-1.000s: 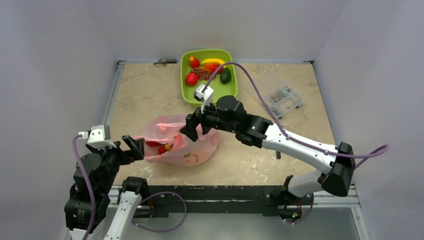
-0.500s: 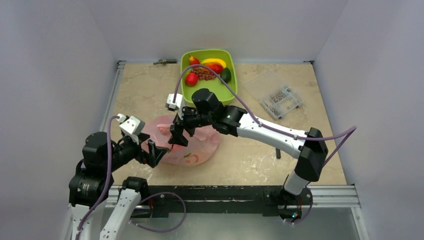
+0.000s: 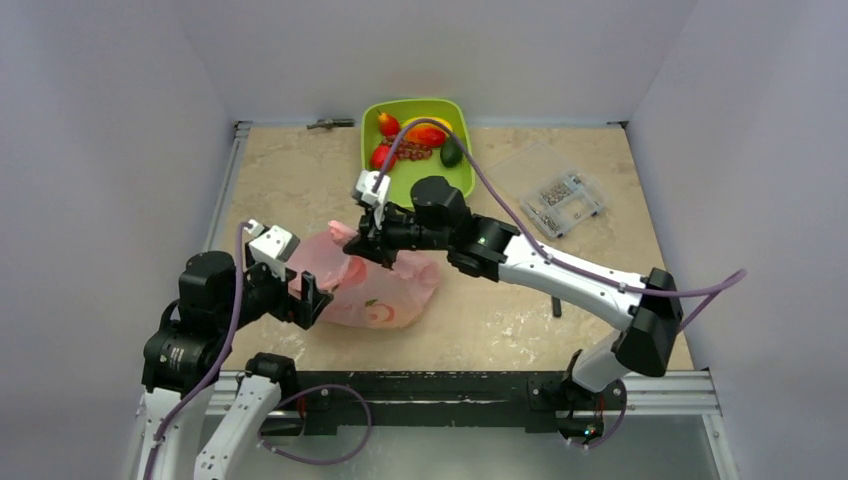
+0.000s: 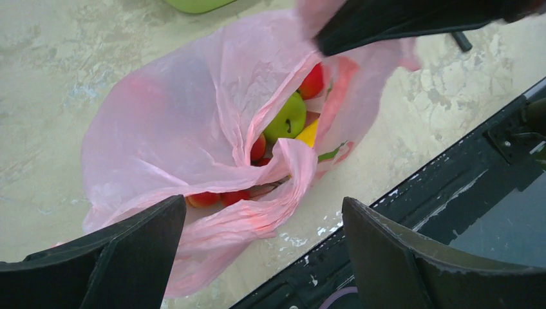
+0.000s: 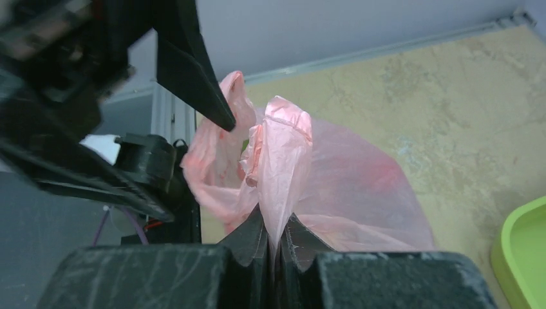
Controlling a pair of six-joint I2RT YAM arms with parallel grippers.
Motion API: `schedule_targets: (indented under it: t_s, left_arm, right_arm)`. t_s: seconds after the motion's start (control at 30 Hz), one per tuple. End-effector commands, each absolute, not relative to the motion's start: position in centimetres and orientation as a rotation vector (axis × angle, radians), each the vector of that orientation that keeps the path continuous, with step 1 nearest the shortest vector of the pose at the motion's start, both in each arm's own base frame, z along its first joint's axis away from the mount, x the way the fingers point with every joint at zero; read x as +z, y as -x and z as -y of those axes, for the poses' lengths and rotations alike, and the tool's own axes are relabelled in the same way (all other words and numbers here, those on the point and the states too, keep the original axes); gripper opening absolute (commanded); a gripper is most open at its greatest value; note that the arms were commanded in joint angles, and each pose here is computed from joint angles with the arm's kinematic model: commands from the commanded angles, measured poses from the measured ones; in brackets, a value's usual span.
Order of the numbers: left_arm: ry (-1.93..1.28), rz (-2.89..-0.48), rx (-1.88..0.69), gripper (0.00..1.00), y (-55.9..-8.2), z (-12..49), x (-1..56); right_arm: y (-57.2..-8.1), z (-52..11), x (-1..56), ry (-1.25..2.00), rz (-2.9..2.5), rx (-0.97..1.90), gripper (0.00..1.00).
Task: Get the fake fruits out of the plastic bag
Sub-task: Adjust the plastic bag at the center of the board.
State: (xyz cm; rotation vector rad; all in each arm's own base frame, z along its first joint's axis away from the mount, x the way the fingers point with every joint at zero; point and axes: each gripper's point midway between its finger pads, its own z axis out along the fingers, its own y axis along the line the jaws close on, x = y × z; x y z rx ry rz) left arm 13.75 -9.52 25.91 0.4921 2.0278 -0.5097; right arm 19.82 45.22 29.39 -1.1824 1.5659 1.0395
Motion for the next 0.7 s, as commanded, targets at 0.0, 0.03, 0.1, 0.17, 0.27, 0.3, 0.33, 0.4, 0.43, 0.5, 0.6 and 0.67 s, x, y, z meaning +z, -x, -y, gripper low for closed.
schedule_targets:
  t_s: [0.0,0.03,0.1,0.17,0.27,0.3,0.33,0.4,0.43,0.5,0.6,0.67]
  left_arm:
    - [-0.47,-2.065,-0.458,0.89,-14.8,8.9,26.1]
    - [-0.47,-2.075,-0.46,0.86,-15.0,8.9,26.1]
    - [-0.461,-2.091,-0.445,0.77,-15.5,8.8,26.2]
    - [-0.458,-2.11,-0.426,0.6,-16.1,8.6,26.2]
    - [-0.352,-2.127,-0.302,0.26,-17.7,6.8,26.7]
    - [-0.308,-2.112,-0.261,0.2,-18.2,6.1,27.1]
    - [-0.272,-2.091,-0.227,0.14,-18.6,5.6,27.7]
    - [-0.2,-2.028,-0.186,0.03,-19.1,4.7,29.5]
    - [-0.149,-1.993,-0.173,0.0,-19.3,4.3,30.5]
    - [-0.041,-1.919,-0.116,0.0,-19.3,2.7,32.6]
    - [0.234,-1.792,0.006,0.0,-18.8,-1.1,35.9]
    - [0.411,-1.699,0.096,0.0,-18.3,-3.8,37.8]
  right_arm:
    - [-18.8,-44.3,36.8,1.034,-1.363,1.146,0.04]
    - [-18.7,-44.3,36.9,1.032,-1.362,1.152,0.03]
    - [-18.6,-44.2,37.0,1.029,-1.367,1.156,0.01]
    - [-18.5,-44.1,36.9,1.029,-1.365,1.161,0.0]
    - [-18.4,-44.1,36.7,1.019,-1.363,1.169,0.0]
    - [-18.4,-44.0,36.6,1.016,-1.365,1.169,0.0]
    - [-18.6,-44.0,36.4,1.002,-1.374,1.166,0.0]
    - [-19.6,-44.0,35.9,0.973,-1.398,1.12,0.0]
    - [-20.2,-43.8,35.8,0.955,-1.408,1.091,0.0]
    - [-21.8,-43.6,35.5,0.904,-1.431,1.036,0.0]
    - [-24.3,-43.2,36.0,0.803,-1.455,0.965,0.0]
    - [-26.5,-43.0,37.5,0.683,-1.446,0.905,0.0]
